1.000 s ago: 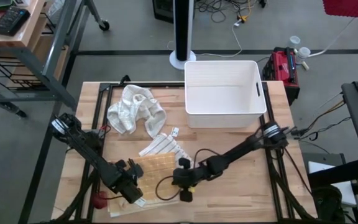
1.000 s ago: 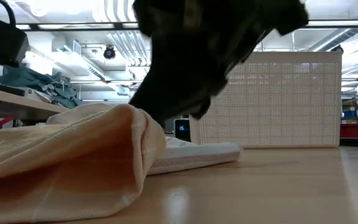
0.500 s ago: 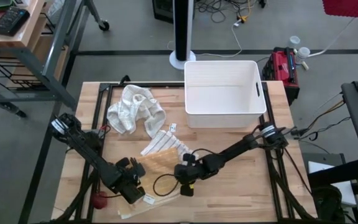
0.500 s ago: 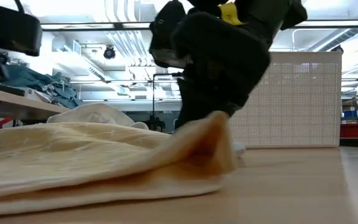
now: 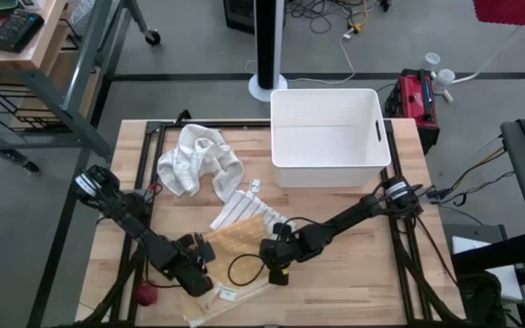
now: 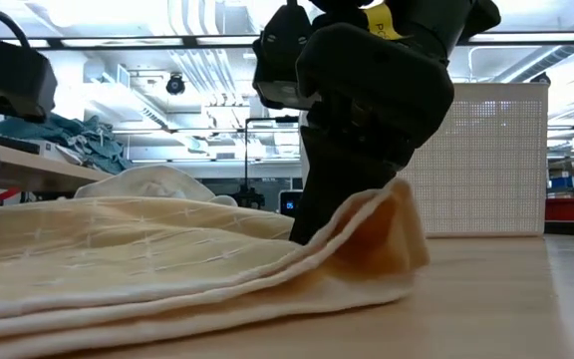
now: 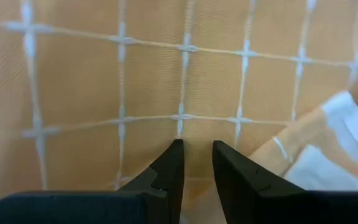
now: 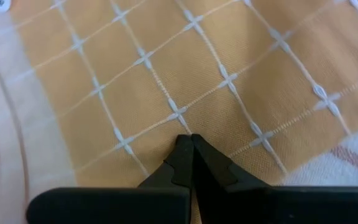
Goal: Fold towel
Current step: Fold the yellow squared towel
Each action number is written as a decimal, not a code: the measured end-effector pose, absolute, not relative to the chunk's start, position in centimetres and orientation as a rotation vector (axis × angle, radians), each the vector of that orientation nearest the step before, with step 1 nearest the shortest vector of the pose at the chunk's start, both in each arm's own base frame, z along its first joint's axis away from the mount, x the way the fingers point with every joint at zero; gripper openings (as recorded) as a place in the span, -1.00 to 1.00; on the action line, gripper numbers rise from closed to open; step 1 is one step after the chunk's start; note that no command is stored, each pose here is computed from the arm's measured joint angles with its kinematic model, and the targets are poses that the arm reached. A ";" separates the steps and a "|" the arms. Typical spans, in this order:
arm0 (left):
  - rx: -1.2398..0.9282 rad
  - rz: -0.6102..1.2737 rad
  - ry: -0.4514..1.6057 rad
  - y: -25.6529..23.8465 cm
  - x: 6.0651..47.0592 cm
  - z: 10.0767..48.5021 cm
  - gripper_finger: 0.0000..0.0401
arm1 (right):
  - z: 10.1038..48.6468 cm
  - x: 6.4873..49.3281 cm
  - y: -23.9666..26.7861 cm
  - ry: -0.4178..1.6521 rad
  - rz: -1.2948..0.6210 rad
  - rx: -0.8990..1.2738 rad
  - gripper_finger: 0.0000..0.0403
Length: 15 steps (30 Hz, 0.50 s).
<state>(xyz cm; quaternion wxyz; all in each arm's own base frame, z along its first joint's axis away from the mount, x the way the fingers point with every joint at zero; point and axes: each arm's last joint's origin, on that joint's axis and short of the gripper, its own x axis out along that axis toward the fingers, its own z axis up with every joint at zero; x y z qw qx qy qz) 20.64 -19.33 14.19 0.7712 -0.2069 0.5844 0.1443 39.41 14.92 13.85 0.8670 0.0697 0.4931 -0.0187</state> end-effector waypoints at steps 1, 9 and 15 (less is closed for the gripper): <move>-0.459 0.296 1.268 -19.5 20.6 14.2 -0.62 | 13.9 39.4 14.9 1.031 -0.040 0.148 -1.00; -0.513 0.187 1.286 -21.2 21.2 15.8 -0.62 | 13.9 39.5 14.5 1.028 -0.080 0.199 -1.00; -0.631 0.082 1.272 -22.2 21.8 16.4 -0.62 | 13.8 39.7 14.0 1.021 -0.120 0.196 -1.00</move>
